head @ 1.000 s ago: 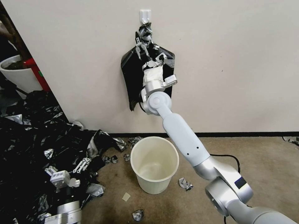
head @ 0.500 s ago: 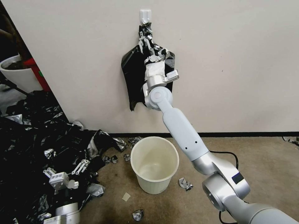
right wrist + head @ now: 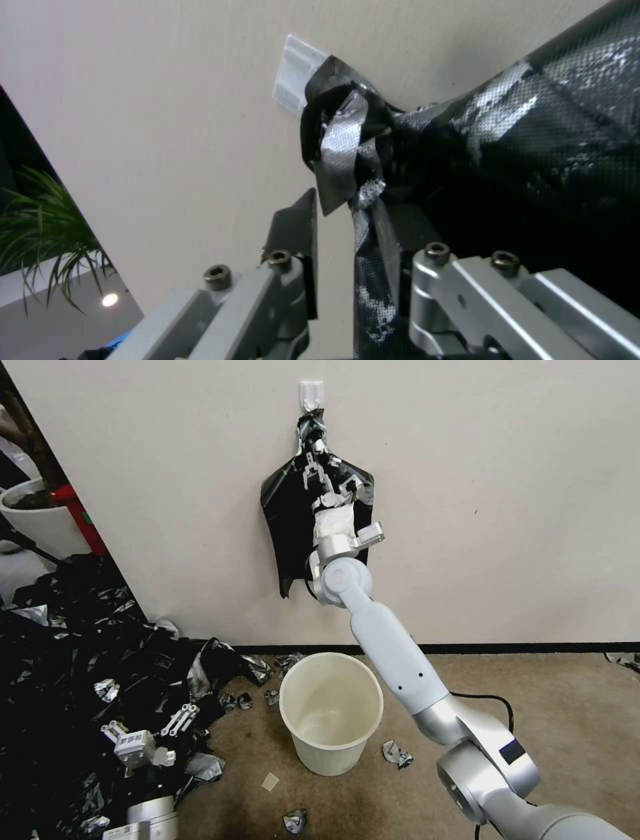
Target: Place a trash bag onto the trash bin.
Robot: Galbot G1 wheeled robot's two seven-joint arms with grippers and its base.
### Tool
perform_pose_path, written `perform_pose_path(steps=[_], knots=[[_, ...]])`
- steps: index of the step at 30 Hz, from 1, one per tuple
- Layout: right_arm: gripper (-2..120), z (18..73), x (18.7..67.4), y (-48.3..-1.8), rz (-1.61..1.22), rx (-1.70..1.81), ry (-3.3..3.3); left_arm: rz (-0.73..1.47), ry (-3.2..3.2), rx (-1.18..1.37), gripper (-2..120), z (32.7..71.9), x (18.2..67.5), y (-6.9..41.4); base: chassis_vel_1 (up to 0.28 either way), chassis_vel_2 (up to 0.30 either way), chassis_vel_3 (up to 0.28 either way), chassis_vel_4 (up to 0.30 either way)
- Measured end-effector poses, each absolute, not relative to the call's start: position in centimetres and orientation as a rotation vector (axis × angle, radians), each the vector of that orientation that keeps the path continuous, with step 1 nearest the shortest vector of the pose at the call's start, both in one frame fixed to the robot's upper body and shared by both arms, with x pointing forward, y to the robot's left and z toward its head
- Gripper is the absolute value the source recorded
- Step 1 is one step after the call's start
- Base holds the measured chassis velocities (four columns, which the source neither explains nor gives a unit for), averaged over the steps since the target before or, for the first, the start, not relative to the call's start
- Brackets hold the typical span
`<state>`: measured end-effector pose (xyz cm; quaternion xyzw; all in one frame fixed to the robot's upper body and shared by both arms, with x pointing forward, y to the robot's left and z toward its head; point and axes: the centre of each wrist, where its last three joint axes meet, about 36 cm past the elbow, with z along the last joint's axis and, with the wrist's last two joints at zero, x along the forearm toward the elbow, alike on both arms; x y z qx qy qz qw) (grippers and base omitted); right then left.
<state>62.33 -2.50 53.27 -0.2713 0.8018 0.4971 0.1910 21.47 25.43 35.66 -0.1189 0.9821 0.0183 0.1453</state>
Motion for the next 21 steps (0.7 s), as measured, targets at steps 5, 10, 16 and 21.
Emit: perform_pose_path(steps=[5,10,16,21], knots=[[30,53.2,62.6,-2.9,1.4,-0.742,2.251,0.06,2.829,-0.337,100,35.5,21.6,25.3,0.0,0.0,0.0,0.0],[30,53.7,62.7,-2.9,1.405,-0.738,2.239,0.066,2.829,-0.338,100,35.4,21.6,25.2,0.0,0.0,0.0,0.0],[30,54.5,63.3,-2.5,1.401,-0.741,2.234,0.069,2.828,-0.341,100,35.3,21.6,25.2,0.0,0.0,0.0,0.0],[15,54.7,63.8,-2.4,1.399,-0.737,2.235,0.07,2.828,-0.341,100,35.2,21.5,25.2,0.0,0.0,0.0,0.0]])
